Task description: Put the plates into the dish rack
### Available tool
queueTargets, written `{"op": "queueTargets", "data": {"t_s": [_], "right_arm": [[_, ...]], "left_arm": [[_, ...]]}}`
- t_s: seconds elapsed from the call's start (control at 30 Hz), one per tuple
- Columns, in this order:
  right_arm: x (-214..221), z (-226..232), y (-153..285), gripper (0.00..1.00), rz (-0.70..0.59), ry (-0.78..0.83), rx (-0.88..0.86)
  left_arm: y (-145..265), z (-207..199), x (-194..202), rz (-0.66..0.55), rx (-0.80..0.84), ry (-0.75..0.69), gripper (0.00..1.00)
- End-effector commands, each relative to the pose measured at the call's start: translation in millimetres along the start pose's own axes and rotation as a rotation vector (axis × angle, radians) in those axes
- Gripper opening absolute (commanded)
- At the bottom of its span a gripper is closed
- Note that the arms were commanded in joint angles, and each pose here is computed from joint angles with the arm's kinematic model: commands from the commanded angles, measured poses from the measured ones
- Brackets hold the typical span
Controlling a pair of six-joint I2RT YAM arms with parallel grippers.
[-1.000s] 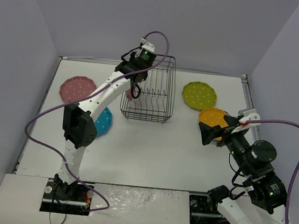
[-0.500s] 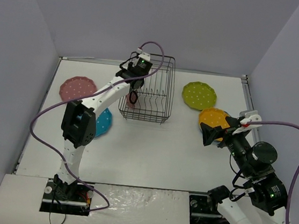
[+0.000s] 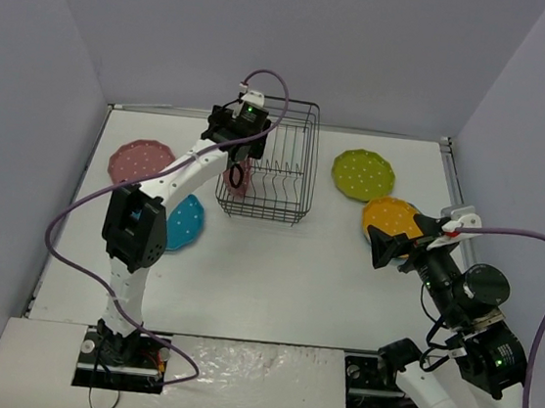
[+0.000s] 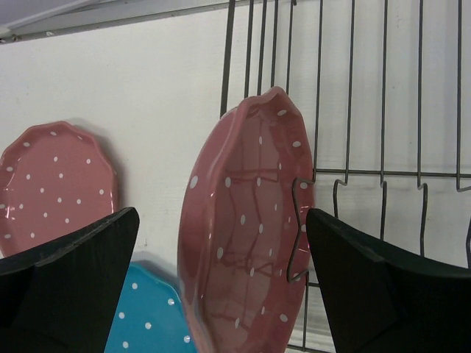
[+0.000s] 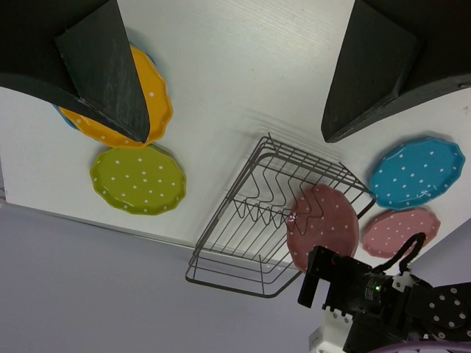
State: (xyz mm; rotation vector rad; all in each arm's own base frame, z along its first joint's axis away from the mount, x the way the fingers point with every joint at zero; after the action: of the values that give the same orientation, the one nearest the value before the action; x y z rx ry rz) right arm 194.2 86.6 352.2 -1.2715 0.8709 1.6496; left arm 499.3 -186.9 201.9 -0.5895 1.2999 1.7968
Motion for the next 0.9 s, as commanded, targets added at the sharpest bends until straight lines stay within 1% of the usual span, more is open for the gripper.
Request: {"op": "queueTargets", "data": {"t_s": [0.0,0.1,0.17,0.27,0.33,0.47,0.53,0.63,0.73,0.8,0.83,0.87], "right_arm": [[-22,3,1,1.00,-0.069,0.008,-0.005],[-25,5,1,1.00,-0.073,0.012,-0.013],[-28,6,2,1.00,-0.076,0.013,-0.018],[-26,10,-1,1.00,-0.061,0.014,-0.040],[-25,13,-3,1.00,-0.053,0.012,-0.056],[-18,17,-7,1.00,-0.024,0.004,-0.084],[-15,19,-10,1.00,-0.011,0.003,-0.093],[-11,22,-13,1.00,0.006,0.001,-0.112],[-6,25,-16,1.00,0.026,-0.006,-0.131],[-3,26,-18,1.00,0.041,-0.011,-0.141],[-2,27,-19,1.00,0.045,-0.012,-0.145],[0,27,-20,1.00,0.053,-0.018,-0.146]], "left_arm": [[64,48,-69,-0.194,-0.030,0.153,0.97],[98,73,-79,-0.225,-0.060,0.222,0.97],[118,93,-77,-0.235,-0.089,0.287,0.97],[133,117,-48,-0.201,-0.074,0.397,0.97],[145,147,-31,-0.213,-0.080,0.499,0.97],[137,170,52,-0.099,-0.082,0.608,0.97],[131,165,91,-0.038,-0.042,0.658,0.97],[123,174,145,0.046,-0.052,0.746,0.96],[117,184,184,0.117,-0.095,0.800,0.92],[112,178,210,0.183,-0.099,0.820,0.88],[111,180,213,0.186,-0.108,0.833,0.88],[106,176,229,0.223,-0.115,0.851,0.86]]}}
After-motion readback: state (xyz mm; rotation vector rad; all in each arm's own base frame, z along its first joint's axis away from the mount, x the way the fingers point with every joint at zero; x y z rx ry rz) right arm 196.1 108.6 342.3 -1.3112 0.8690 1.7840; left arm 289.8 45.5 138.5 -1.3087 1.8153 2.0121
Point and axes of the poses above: each gripper's point midway between its finger pads, its own y axis back along the fingers, its own z axis along the line the jaws close on, x = y × z, the point moved 1 cm from there along y, back along the fingers, and after that the axes turned 11 degrees about -y, right-handed, at the moved point
